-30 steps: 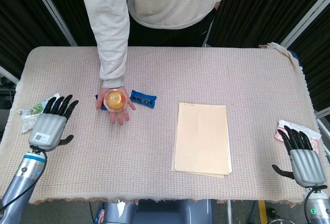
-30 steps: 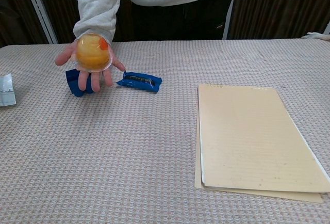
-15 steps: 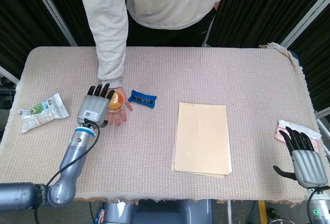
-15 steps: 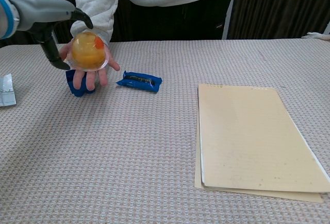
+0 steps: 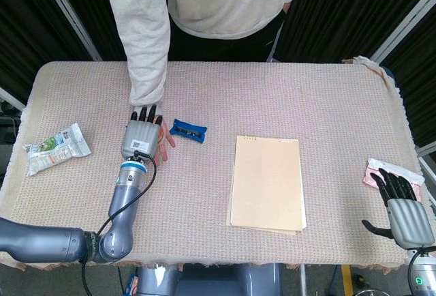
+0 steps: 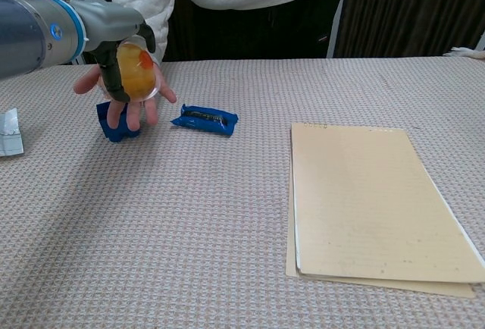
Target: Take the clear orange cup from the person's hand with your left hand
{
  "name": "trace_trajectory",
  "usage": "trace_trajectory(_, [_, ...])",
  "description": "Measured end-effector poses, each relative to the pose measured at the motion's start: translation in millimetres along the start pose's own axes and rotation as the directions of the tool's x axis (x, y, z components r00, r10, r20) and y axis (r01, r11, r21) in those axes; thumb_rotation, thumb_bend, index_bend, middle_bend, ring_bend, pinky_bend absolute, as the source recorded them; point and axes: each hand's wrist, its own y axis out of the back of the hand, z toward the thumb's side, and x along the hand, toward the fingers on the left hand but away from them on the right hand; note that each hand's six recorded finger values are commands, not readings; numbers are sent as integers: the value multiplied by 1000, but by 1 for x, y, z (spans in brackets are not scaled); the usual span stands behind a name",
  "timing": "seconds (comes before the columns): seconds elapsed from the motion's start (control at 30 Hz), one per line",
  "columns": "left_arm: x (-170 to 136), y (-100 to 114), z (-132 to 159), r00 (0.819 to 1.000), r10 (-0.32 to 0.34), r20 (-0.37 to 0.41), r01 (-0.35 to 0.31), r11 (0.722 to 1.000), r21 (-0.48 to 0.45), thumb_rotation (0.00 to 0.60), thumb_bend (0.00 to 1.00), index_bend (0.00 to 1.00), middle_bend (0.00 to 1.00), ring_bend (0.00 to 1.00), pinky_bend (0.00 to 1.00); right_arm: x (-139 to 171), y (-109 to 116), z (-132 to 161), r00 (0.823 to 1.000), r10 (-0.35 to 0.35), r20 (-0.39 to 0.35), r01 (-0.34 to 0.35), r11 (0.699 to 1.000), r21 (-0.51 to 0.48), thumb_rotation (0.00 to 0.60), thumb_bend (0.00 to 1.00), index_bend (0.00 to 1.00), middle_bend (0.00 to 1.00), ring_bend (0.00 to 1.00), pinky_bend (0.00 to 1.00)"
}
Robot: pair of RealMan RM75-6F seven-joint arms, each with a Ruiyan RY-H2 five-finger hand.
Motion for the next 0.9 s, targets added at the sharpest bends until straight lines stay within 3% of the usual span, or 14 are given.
trace_trajectory(0.1, [3, -5, 1, 1000, -6, -15, 6, 1000, -3, 600, 309, 322, 93, 108, 234, 0, 0, 0, 1000, -1, 0, 1, 1000, -1, 600, 72, 83, 0, 0, 0])
trace_trajectory(0.2, [6, -9, 2, 1000, -7, -30, 6, 1000, -11, 600, 473, 588, 313, 291, 404, 0, 0, -1, 1000, 0, 3, 0, 1000, -5, 600, 73, 83, 0, 0, 0])
trace_trajectory(0.3, [9, -9, 3, 999, 16, -36, -17, 1000, -23, 600, 562, 765, 469, 425, 521, 0, 0, -1, 1000, 0, 4, 0, 1000, -7, 600, 72, 83, 0, 0, 0])
trace_trajectory(0.5, [8, -8, 6, 996, 91, -24, -92, 995, -36, 600, 587, 792, 528, 489, 586, 0, 1, -2, 1000, -3, 6, 3, 1000, -9, 600, 72, 83, 0, 0, 0])
trace_trajectory(0.9, [-13, 9, -9, 986, 165, 19, -163, 983, -80, 600, 589, 797, 537, 496, 589, 2, 3, -2, 1000, -14, 9, 14, 1000, -4, 600, 72, 83, 0, 0, 0])
